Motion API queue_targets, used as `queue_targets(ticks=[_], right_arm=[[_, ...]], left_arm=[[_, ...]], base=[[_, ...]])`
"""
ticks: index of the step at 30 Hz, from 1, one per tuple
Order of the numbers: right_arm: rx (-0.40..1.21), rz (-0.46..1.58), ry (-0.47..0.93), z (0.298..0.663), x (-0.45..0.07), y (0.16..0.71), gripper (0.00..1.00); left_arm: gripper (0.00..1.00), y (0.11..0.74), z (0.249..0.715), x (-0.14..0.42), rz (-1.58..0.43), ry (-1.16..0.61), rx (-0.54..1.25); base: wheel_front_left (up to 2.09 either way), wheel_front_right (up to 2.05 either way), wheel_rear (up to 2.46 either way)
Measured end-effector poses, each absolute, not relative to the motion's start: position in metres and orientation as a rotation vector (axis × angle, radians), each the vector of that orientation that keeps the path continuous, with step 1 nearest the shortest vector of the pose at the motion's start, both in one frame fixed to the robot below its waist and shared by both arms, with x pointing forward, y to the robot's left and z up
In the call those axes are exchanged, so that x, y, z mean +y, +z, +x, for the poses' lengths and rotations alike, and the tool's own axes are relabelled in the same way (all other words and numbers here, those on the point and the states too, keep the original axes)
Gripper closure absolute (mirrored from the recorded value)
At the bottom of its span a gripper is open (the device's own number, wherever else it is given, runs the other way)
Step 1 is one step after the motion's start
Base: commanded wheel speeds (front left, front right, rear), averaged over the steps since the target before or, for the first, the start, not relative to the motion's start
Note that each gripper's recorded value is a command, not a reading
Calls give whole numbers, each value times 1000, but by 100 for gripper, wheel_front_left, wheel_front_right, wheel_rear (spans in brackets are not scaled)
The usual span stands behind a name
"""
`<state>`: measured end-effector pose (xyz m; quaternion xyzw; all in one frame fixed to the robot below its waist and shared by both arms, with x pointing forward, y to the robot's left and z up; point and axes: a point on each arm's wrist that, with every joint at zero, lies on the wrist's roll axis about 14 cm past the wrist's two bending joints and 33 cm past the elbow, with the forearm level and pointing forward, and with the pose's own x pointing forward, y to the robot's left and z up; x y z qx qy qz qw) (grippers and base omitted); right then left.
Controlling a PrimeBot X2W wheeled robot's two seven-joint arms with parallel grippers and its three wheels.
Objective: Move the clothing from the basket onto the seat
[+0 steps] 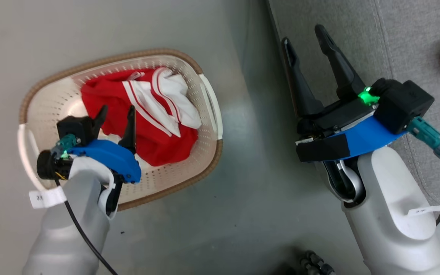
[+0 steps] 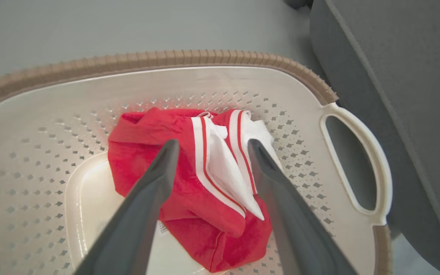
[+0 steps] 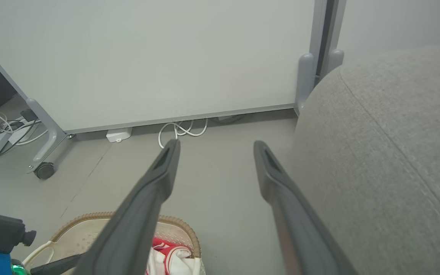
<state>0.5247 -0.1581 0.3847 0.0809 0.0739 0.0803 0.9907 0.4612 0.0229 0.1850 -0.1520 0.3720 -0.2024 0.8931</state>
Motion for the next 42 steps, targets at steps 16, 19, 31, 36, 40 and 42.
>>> queue_targets(ticks=[16, 19, 31, 36, 40, 42], right_arm=[[259, 161, 113, 521, -176, 317, 0], [261, 164, 114, 521, -175, 314, 0], [287, 178, 120, 517, -170, 301, 0], [275, 190, 129, 521, -167, 305, 0], [272, 190, 132, 521, -166, 307, 0], [270, 190, 131, 521, -167, 308, 0]], left_arm=[[0, 101, 456, -1, -309, -431, 962], [0, 93, 455, 6, -270, -404, 986], [0, 80, 448, 13, -200, -390, 1025], [0, 77, 460, 36, -133, -326, 998], [0, 77, 465, 47, -135, -274, 995], [0, 75, 456, 47, -151, -269, 1018]], base=[[0, 0, 0], [0, 0, 0], [0, 0, 0], [0, 0, 0], [0, 0, 0], [0, 0, 0]])
